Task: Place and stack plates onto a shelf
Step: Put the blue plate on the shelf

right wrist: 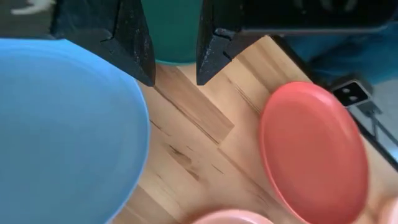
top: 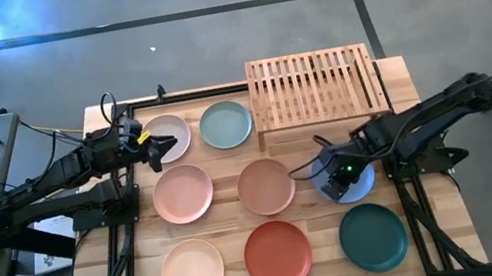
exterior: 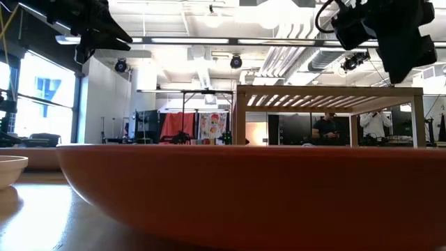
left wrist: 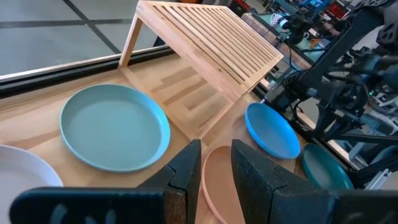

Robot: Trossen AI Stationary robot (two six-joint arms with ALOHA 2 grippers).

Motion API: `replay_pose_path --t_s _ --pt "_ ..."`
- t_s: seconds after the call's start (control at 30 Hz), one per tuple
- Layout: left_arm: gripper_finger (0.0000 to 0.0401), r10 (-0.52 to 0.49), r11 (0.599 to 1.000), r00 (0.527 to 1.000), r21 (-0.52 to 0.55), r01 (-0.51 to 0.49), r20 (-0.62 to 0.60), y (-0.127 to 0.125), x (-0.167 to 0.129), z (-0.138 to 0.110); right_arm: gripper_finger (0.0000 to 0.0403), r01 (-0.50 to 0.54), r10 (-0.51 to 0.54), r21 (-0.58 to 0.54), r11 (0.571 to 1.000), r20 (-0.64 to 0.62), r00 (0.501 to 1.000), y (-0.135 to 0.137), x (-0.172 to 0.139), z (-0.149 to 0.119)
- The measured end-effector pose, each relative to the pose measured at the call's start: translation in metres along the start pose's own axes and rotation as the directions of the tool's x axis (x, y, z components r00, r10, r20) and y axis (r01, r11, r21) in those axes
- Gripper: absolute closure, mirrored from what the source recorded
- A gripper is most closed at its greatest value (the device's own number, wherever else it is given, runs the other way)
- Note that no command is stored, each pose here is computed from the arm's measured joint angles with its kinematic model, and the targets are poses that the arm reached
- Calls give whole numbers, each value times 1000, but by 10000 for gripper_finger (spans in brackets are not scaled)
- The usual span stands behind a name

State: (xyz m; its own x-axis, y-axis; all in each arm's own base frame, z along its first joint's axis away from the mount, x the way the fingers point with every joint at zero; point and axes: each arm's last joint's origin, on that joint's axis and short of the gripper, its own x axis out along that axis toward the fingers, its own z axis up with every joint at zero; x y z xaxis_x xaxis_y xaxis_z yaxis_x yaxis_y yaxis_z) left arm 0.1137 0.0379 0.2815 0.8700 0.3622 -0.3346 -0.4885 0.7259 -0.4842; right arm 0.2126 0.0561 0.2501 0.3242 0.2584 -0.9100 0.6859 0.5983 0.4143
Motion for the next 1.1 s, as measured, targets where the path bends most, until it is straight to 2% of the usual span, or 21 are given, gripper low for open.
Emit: replay_pose_path --t_s 0.23,0.6,1.1 --pt "325 1 1000 1000 32 0 -1 0 0 0 304 86 -86 -16 996 8 996 4 20 3" --pt "325 0 999 1000 43 0 -2 0 0 0 304 185 -190 -131 974 -23 982 11 58 2" --pt "325 1 999 1000 42 -1 -2 0 0 0 304 304 -306 -159 939 13 952 13 88 -1"
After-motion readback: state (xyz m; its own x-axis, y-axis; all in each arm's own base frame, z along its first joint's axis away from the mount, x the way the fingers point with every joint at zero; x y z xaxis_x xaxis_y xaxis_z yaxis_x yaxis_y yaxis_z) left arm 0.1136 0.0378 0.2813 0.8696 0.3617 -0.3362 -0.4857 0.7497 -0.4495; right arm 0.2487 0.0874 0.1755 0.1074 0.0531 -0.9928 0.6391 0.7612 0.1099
